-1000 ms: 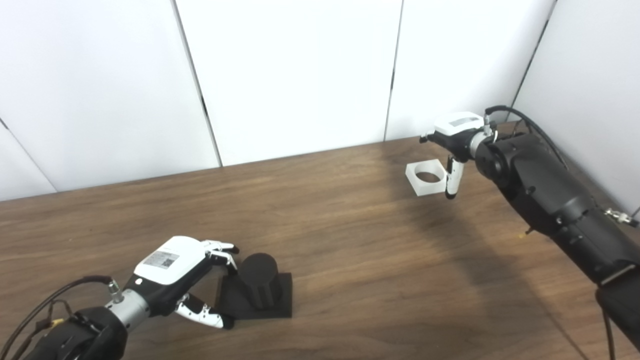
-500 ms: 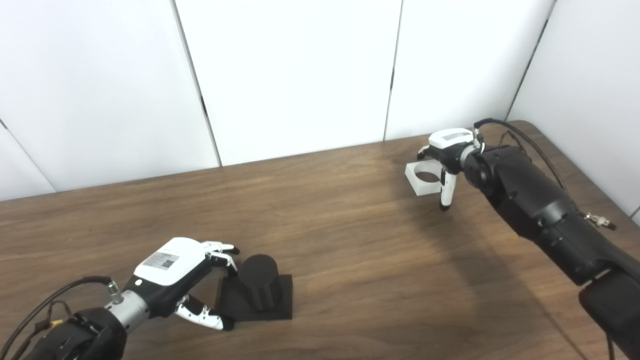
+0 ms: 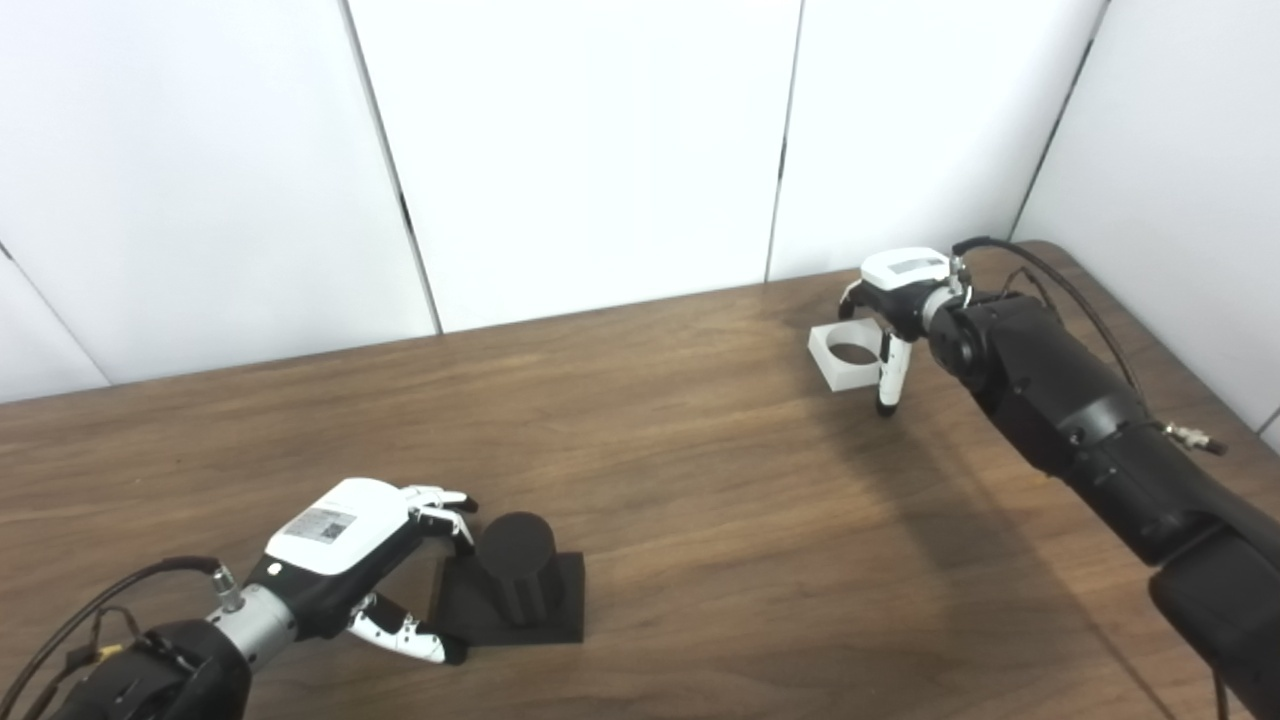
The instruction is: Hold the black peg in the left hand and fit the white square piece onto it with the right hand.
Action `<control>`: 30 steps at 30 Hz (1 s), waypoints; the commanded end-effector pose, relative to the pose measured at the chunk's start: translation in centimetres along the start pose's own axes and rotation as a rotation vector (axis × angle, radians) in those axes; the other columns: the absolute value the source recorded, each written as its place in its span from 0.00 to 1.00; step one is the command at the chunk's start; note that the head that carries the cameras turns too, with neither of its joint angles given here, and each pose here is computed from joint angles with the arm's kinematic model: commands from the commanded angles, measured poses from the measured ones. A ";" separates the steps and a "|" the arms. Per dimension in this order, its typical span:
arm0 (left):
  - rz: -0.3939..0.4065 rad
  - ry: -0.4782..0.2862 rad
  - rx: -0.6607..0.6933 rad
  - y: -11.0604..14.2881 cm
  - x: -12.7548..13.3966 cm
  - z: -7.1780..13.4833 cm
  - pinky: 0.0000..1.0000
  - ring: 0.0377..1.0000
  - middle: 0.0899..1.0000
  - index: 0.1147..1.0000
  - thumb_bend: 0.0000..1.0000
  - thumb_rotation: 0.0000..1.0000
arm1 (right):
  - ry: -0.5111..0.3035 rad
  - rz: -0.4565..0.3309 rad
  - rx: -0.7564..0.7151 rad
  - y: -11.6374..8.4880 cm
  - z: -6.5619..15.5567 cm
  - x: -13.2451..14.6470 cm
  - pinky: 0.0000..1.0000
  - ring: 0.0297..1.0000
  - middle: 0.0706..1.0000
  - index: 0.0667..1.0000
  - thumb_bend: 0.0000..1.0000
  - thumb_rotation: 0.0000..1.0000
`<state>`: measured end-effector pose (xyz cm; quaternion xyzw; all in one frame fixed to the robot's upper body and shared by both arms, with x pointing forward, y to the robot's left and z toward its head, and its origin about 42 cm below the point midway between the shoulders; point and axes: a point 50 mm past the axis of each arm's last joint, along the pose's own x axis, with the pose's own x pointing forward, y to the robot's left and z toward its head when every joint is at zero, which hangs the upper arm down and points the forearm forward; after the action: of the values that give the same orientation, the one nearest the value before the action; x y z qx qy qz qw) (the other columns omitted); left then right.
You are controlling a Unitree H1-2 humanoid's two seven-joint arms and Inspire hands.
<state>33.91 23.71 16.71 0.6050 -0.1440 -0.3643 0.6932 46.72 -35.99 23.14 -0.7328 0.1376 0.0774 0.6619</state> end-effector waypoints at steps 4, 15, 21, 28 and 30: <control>-0.135 0.002 -0.002 -2.5 -1.0 0.4 0.73 0.87 0.86 0.42 0.52 0.06 | 0.011 -0.085 -0.018 -1.6 -1.0 0.3 0.63 0.76 0.78 0.55 0.62 0.11; -0.143 0.015 -0.008 -2.5 -1.2 0.4 0.73 0.87 0.86 0.42 0.52 0.06 | 0.016 -0.080 -0.031 -0.6 -1.6 0.3 0.62 0.72 0.72 0.45 0.52 0.13; -0.145 0.008 -0.013 -2.5 -1.1 0.5 0.74 0.88 0.86 0.42 0.52 0.06 | 0.015 -0.073 -0.031 -0.9 -1.6 0.1 0.64 0.76 0.75 0.45 0.52 0.14; -0.148 0.004 -0.023 -2.6 -1.0 0.6 0.73 0.88 0.86 0.42 0.52 0.06 | -0.003 -0.087 0.006 -1.2 -1.4 -0.4 0.66 0.78 0.76 0.45 0.52 0.14; -0.150 0.007 -0.027 -2.6 -1.0 0.6 0.74 0.88 0.86 0.42 0.52 0.06 | -0.026 -0.104 0.016 -1.5 -1.3 -0.7 0.67 0.79 0.75 0.44 0.52 0.14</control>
<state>33.39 23.67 16.72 0.6003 -0.1359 -0.3643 0.6989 46.32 -36.48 22.94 -0.7301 0.1136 0.0663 0.6705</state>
